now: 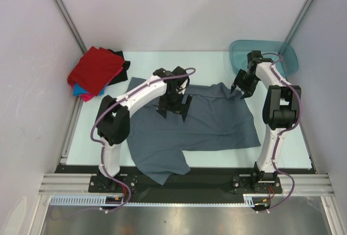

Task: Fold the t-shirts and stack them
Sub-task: Flatten the tshirt out

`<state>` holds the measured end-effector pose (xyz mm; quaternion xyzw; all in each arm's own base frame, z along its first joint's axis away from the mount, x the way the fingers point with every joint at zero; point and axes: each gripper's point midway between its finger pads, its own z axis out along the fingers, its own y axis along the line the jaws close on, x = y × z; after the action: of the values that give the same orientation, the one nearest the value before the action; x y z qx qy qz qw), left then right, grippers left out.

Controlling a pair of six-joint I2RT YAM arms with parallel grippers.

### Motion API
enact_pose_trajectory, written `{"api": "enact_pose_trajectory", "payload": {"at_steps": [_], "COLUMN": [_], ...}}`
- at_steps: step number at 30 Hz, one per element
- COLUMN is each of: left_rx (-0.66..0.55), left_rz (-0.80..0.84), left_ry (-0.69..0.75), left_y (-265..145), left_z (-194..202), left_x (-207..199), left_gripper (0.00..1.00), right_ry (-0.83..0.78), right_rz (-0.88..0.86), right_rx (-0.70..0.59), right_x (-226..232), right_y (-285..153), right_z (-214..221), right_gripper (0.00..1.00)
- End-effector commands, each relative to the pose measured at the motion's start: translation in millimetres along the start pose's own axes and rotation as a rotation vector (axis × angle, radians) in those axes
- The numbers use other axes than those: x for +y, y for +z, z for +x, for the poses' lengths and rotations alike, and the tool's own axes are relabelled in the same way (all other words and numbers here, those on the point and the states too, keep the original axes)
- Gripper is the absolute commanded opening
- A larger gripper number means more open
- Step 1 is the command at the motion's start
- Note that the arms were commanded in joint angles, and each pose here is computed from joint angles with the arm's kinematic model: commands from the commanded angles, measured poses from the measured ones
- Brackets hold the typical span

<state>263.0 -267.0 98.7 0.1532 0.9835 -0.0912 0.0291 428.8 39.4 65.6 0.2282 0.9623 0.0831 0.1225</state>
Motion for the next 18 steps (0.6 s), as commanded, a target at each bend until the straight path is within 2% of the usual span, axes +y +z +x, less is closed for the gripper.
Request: {"api": "enact_pose_trajectory", "payload": {"at_steps": [1, 3, 4, 10, 18], "left_rx": [-0.085, -0.084, -0.080, -0.047, -0.062], "left_rz": [0.046, 0.043, 0.047, 0.069, 0.105], "left_ry": [0.005, 0.003, 0.003, 0.001, -0.027], "left_y": [-28, -31, -29, -22, -14], "left_z": [-31, -33, -34, -32, -47], "left_x": [-9, -6, -5, -6, -5], "left_gripper": [1.00, 1.00, 1.00, 1.00, 1.00], "right_ry": [0.029, 0.060, 0.070, 0.101, 0.091], "right_rz": [-0.223, -0.258, -0.288, -0.339, -0.250], "right_rx": [-0.051, -0.038, -0.018, 0.001, 0.019], "right_x": [39, 42, 46, 55, 38], "right_y": [-15, -10, -9, 1, 6], "right_z": [-34, -45, -45, -55, -45], "right_gripper": [0.62, 0.58, 0.51, 0.46, 0.55]}}
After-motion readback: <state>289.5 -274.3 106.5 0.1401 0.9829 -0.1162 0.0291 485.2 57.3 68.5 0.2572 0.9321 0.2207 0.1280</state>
